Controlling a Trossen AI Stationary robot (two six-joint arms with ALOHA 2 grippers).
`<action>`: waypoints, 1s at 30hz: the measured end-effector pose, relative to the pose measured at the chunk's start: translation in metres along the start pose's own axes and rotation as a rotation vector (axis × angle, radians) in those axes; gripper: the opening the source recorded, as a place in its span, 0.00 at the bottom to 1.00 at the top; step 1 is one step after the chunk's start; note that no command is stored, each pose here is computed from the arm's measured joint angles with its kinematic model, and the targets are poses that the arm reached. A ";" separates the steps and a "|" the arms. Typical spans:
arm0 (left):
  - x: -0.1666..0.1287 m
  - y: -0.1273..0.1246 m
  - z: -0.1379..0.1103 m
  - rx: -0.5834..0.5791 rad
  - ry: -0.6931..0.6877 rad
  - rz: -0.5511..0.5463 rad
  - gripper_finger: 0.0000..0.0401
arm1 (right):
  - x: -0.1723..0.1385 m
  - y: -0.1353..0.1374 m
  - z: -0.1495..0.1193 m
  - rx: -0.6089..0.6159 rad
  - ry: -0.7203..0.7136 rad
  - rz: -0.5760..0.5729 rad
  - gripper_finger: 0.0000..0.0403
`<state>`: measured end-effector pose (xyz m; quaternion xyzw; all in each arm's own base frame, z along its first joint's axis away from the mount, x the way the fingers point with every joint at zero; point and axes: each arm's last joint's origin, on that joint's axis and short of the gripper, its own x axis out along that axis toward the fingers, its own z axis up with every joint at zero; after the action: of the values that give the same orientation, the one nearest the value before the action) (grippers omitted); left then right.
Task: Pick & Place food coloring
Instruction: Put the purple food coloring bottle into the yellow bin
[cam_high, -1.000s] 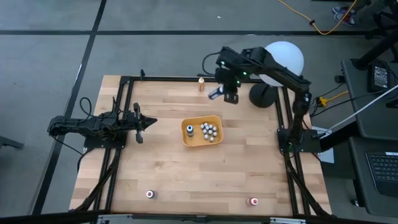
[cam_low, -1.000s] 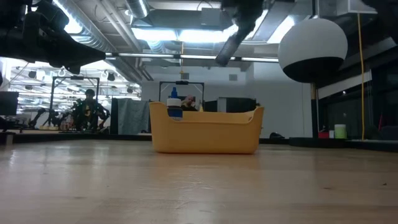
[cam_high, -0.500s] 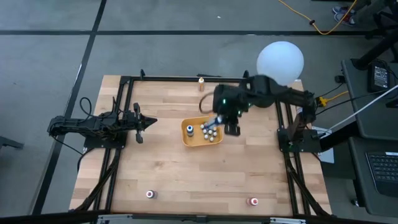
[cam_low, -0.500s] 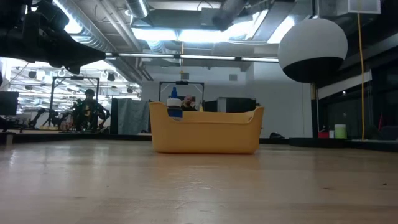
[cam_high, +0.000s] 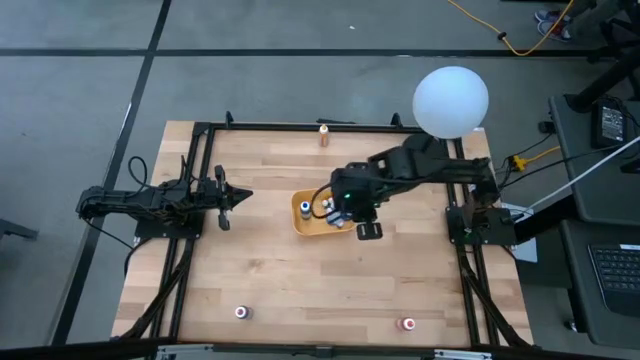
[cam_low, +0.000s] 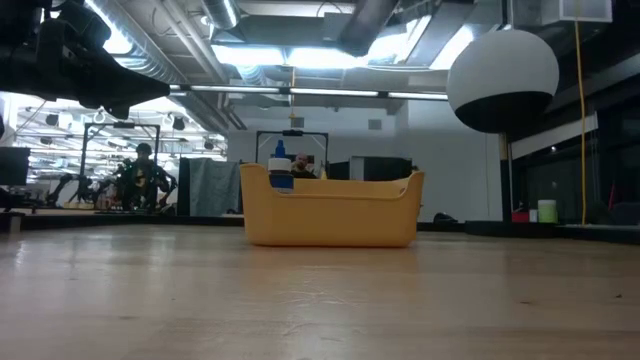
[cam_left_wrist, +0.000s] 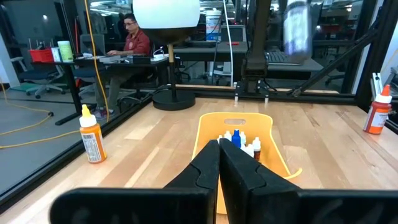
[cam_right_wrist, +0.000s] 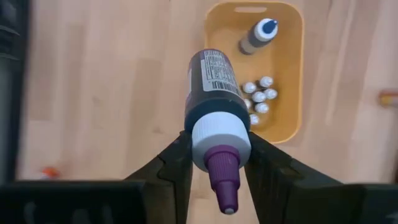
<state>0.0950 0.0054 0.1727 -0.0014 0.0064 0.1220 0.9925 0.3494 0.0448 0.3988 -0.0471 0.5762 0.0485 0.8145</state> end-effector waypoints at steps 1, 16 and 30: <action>0.000 0.000 0.000 0.000 0.000 0.000 0.02 | 0.007 0.000 0.003 -0.023 0.016 -0.012 0.31; 0.000 0.000 0.000 0.000 0.000 0.000 0.02 | 0.091 -0.005 0.041 -0.257 0.159 -0.083 0.31; 0.000 0.000 0.000 0.000 0.001 0.001 0.02 | 0.145 -0.023 0.046 -0.349 0.281 -0.078 0.31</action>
<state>0.0950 0.0055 0.1726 -0.0013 0.0068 0.1223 0.9925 0.4432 0.0316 0.2771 -0.2157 0.6646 0.1088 0.7070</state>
